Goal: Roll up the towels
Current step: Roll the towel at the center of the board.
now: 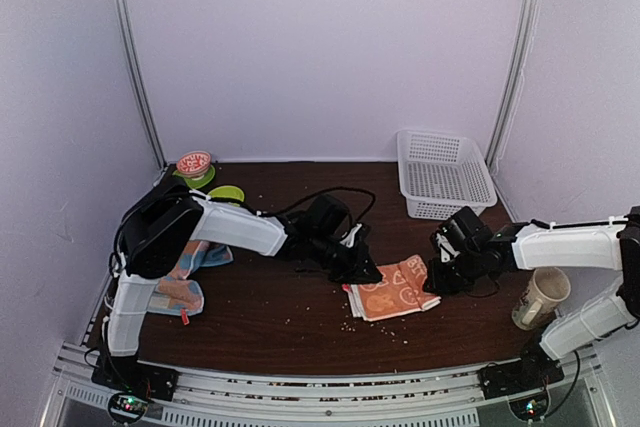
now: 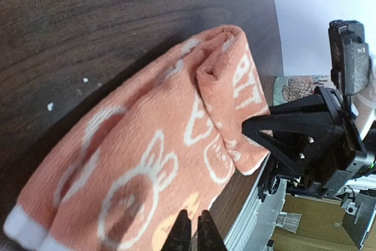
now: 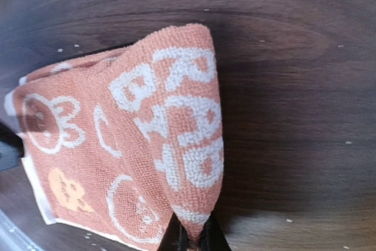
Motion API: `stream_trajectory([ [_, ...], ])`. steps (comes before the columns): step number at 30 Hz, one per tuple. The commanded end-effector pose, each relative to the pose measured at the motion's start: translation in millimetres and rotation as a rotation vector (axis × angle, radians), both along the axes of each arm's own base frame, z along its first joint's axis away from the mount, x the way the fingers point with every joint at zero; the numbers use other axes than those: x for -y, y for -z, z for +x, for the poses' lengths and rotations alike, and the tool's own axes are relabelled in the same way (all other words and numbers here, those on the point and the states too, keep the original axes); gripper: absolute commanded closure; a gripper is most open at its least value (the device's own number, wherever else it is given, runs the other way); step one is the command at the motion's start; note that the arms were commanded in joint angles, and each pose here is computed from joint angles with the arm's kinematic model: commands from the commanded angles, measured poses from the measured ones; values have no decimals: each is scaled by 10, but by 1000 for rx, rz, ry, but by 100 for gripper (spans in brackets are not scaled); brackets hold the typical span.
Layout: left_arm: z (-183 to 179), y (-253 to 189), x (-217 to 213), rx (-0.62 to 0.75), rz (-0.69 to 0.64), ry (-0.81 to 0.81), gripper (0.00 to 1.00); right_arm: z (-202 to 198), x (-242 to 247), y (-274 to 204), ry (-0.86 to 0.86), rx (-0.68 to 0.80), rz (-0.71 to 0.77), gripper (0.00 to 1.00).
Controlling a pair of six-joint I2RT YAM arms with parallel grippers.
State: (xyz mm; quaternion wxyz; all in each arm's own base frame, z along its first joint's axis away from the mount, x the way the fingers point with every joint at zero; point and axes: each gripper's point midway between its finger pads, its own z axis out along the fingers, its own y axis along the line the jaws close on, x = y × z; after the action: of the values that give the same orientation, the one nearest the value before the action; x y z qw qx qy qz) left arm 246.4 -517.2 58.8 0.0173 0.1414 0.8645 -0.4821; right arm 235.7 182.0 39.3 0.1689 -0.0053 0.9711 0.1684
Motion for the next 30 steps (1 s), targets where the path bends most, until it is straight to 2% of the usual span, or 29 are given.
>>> stream_trajectory([
  [1, 66, -185, -144, 89, 8, -5, 94, -44, 352, 33, -33, 0, -294, 100],
  [12, 65, -259, -168, 110, -12, -2, 96, 107, 248, -114, -45, 113, -661, 100],
  [18, 90, -218, -148, 119, -16, 7, 97, 122, 30, -176, -62, 154, -669, 100],
  [30, 173, 260, -377, 130, 173, -8, 100, 147, -35, -154, -74, 154, -692, 100],
])
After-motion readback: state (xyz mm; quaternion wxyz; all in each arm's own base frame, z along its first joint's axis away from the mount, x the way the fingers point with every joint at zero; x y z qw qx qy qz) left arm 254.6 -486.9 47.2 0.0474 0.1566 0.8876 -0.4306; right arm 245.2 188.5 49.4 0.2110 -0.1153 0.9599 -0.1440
